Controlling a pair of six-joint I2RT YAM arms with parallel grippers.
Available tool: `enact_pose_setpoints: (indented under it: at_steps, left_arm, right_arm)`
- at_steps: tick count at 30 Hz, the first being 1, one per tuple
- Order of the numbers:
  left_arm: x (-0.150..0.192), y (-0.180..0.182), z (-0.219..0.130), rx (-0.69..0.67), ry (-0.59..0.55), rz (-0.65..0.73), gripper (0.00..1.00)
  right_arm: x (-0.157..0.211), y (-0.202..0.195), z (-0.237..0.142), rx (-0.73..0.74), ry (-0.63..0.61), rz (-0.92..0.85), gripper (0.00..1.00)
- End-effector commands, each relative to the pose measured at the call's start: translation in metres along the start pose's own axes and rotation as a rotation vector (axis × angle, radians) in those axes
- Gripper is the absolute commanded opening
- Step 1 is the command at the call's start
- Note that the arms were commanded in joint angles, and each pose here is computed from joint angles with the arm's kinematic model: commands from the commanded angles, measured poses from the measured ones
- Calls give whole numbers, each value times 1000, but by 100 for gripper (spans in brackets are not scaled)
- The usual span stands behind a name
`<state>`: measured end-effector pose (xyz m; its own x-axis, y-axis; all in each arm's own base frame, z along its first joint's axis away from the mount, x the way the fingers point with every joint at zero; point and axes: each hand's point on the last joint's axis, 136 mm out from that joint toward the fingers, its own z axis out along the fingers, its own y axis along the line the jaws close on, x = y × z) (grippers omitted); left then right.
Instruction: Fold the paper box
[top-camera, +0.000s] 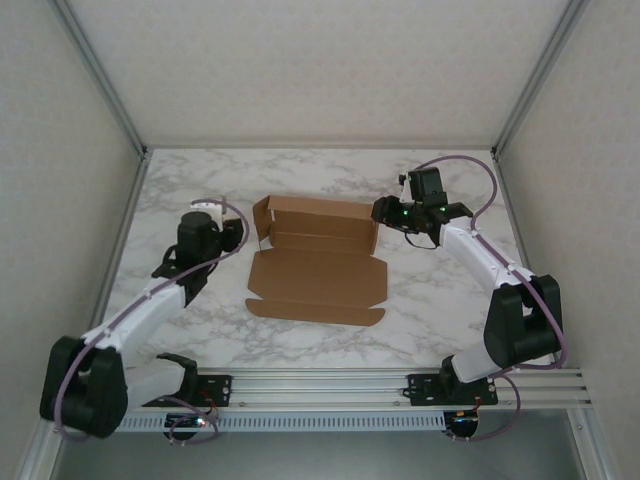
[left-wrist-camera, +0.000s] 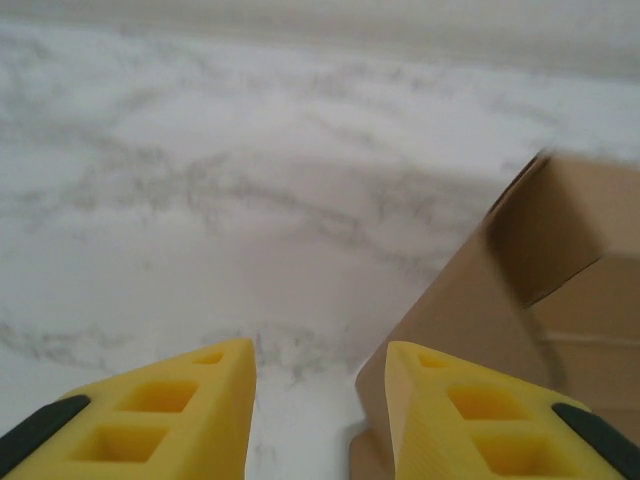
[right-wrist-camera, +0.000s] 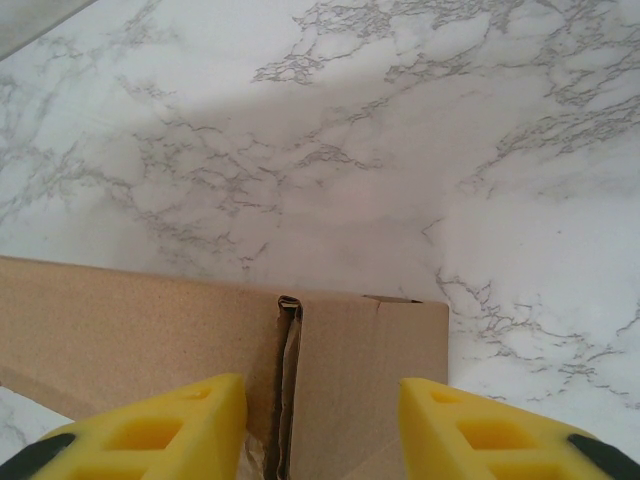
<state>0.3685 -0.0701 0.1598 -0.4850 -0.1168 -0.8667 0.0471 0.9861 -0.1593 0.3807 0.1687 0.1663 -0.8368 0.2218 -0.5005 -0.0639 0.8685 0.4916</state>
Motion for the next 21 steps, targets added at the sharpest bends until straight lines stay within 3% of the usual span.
enact_pose_setpoints:
  at_steps: [1,9,21]
  left_arm:
    - [-2,-5,14,32,14,-26,39]
    - [7,-42,29,172,87,91,45]
    - [7,-79,37,292,79,198,50]
  right_arm:
    - [21,-10,7,48,88,-4,44]
    - [22,-11,8,49,89,-6,44]
    - [22,-9,7,44,96,-6,44]
